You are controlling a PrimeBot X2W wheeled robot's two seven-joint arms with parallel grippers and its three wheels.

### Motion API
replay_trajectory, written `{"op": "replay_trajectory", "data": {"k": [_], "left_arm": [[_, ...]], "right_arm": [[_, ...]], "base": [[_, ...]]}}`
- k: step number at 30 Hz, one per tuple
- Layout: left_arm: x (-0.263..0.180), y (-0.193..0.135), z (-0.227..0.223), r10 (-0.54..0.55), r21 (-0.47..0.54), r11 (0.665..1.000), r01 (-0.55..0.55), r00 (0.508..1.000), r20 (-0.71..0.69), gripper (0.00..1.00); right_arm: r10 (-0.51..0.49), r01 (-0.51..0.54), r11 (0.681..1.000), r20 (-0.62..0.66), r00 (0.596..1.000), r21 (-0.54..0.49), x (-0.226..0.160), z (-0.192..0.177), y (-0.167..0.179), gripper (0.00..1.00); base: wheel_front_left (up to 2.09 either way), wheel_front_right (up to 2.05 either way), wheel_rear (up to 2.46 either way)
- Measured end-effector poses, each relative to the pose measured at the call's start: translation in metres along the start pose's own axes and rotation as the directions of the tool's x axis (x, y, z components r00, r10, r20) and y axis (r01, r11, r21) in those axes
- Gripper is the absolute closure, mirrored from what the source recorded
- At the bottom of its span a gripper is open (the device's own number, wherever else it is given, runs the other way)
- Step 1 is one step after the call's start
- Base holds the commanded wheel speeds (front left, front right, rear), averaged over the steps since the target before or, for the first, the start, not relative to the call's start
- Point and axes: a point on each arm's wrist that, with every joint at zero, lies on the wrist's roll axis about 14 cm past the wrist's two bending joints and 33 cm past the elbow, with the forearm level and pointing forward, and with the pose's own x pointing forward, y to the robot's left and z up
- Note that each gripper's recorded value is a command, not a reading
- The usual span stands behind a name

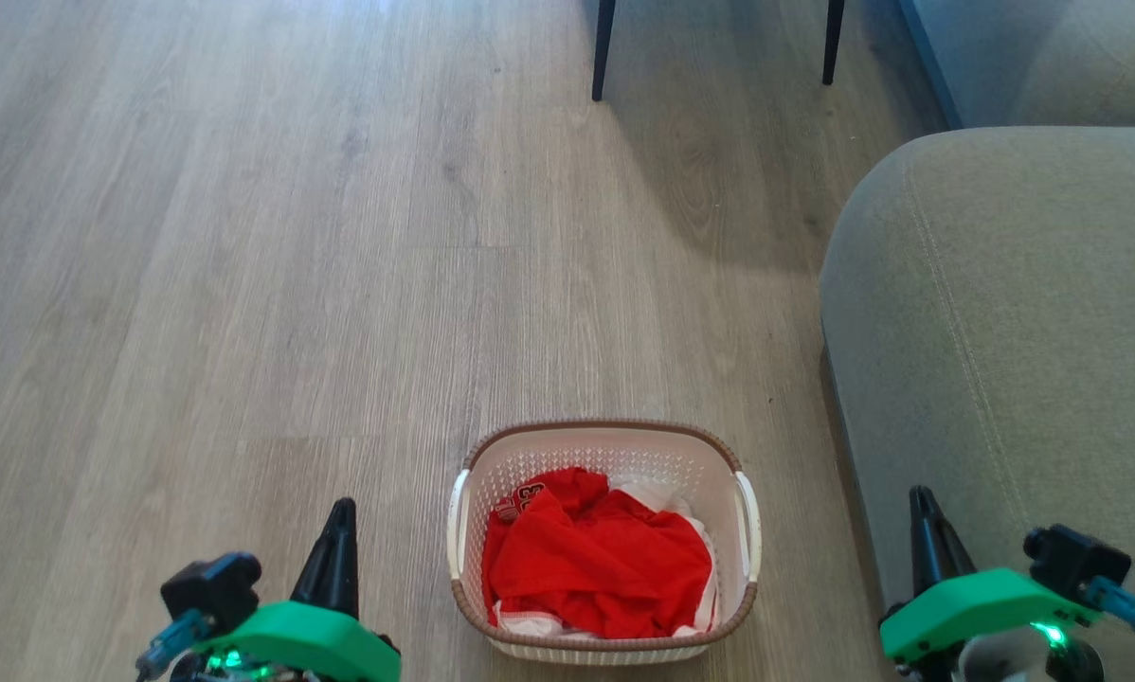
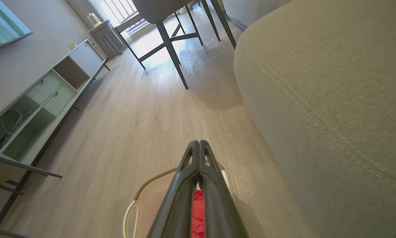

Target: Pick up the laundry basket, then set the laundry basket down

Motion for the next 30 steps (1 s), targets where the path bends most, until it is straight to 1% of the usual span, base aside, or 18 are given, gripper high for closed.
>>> {"op": "replay_trajectory", "data": {"k": [13, 22, 30], "left_arm": [[0.007, 0.005, 0.004, 0.017, -0.132, 0.991, -0.017, 1.000, -0.007, 1.00], [0.010, 0.008, 0.004, 0.024, -0.237, 0.971, -0.029, 0.999, -0.024, 1.00], [0.014, 0.012, 0.007, 0.034, -0.321, 0.946, -0.040, 0.999, -0.025, 1.00]], "right_arm": [[-0.039, 0.038, 0.992, 0.006, 0.999, 0.123, 0.001, 0.005, -0.009, 1.00], [-0.068, 0.066, 0.972, 0.002, 0.998, 0.224, 0.001, 0.006, -0.016, 1.00], [-0.080, 0.074, 0.950, 0.006, 0.997, 0.303, 0.004, 0.011, -0.019, 1.00]], "base": [[0.00, 0.00, 0.00], [0.00, 0.00, 0.00], [0.00, 0.00, 0.00]]}}
